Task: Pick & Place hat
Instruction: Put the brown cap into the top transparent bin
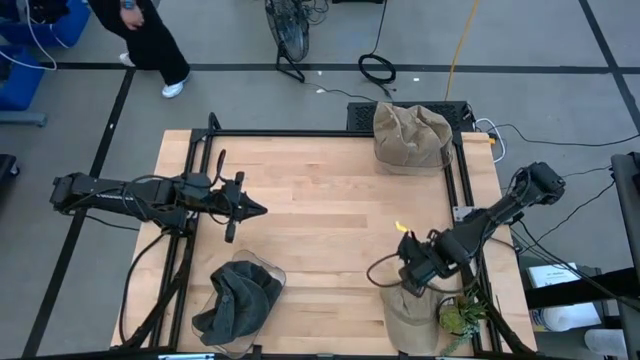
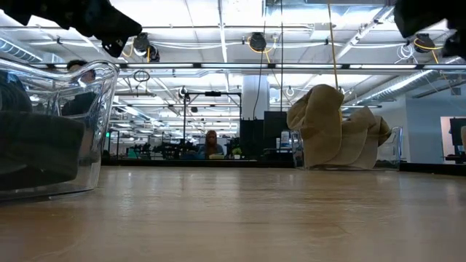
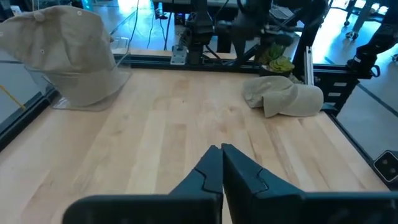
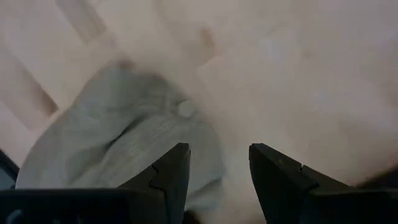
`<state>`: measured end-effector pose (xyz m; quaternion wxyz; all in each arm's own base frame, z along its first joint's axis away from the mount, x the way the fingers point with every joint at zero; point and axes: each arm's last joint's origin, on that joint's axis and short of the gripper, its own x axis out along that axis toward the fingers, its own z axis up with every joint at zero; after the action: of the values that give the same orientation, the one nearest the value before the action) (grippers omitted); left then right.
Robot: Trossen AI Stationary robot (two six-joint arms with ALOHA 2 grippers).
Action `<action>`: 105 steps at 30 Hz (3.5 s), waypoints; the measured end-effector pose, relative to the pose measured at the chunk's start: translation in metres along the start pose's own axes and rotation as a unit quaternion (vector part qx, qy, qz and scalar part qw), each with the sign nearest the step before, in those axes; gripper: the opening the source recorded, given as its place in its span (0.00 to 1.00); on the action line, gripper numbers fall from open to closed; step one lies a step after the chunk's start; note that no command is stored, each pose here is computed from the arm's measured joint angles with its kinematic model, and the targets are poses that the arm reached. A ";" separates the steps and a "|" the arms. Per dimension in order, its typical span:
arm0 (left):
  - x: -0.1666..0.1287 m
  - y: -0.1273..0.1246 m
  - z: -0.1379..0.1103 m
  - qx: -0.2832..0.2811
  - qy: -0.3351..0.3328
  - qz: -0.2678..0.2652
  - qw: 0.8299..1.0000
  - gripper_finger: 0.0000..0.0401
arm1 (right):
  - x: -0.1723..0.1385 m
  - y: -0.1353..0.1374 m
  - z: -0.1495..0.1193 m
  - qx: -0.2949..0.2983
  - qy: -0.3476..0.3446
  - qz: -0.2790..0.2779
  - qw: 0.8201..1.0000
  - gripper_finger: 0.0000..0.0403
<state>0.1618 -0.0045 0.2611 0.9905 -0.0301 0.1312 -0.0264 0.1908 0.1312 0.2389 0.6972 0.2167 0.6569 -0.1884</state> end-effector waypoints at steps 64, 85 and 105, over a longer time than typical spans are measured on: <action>0.000 0.003 0.000 -0.060 -0.005 0.045 0.997 0.01 | 0.072 -0.036 -0.007 -0.156 -0.224 0.125 0.954 0.05; 0.000 0.003 0.004 -0.047 -0.025 0.046 0.998 0.01 | -0.014 -0.100 0.039 -0.057 -0.510 0.136 0.848 0.05; -0.006 0.033 0.013 -0.083 -0.086 0.211 0.970 0.25 | -0.120 -0.134 0.099 -0.036 -0.652 -0.017 0.757 0.05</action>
<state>0.1612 0.0297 0.2731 0.9755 -0.0857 0.0502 0.1963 0.1926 -0.0376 0.3559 0.9608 0.0045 0.0528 -0.2721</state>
